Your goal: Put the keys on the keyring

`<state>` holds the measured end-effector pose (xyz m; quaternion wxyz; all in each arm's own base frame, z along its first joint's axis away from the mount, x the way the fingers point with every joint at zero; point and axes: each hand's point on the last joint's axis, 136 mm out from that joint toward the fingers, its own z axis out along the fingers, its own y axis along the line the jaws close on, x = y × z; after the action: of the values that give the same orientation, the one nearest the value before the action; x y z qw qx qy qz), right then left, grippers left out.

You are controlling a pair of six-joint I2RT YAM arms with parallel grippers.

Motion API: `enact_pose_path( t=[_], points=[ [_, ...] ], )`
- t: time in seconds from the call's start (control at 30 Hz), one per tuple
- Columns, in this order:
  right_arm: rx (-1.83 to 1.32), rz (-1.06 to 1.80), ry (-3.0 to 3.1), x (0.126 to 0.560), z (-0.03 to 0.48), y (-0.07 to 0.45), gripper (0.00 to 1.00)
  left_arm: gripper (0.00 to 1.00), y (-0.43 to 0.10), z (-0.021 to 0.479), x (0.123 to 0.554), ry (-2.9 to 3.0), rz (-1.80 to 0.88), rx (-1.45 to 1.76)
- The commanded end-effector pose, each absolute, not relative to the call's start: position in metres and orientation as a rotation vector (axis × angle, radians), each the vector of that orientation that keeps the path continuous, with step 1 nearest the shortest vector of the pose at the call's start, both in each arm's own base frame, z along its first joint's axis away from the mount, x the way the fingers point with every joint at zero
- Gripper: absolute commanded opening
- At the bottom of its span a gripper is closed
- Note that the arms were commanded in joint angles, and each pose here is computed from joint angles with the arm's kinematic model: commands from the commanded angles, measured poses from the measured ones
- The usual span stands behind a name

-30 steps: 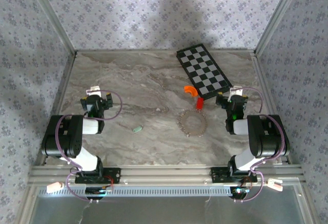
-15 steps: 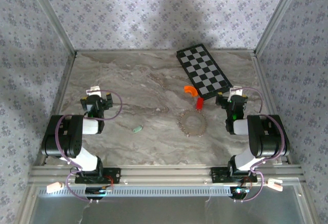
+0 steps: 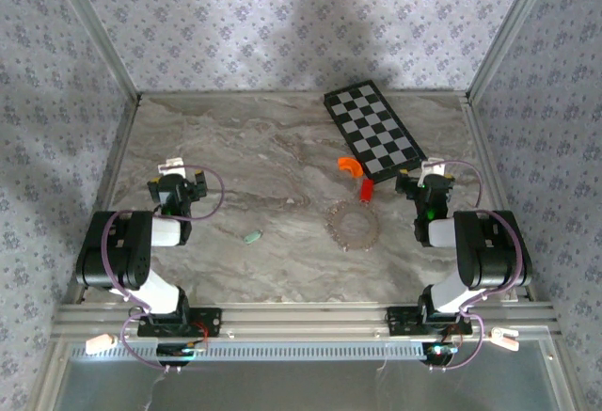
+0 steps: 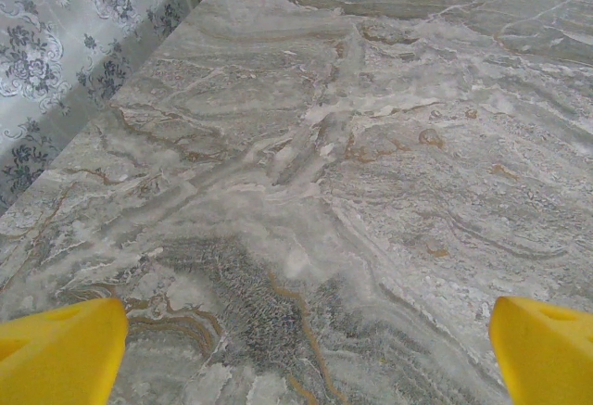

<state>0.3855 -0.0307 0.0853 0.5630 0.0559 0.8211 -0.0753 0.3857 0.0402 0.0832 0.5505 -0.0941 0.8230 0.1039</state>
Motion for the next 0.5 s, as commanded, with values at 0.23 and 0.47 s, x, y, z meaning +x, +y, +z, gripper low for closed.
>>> enact_pose_path(
  t=[0.23, 0.47],
  points=[
    [0.128, -0.185, 1.934, 0.3873, 0.0865, -0.0334, 1.00, 1.00, 0.0396, 0.0925, 0.3897, 1.917, 0.223, -0.237],
    [0.128, -0.185, 1.932, 0.3876, 0.0869, -0.0334, 1.00, 1.00, 0.0399, 0.0930, 0.3898, 1.915, 0.223, -0.237]
  ],
)
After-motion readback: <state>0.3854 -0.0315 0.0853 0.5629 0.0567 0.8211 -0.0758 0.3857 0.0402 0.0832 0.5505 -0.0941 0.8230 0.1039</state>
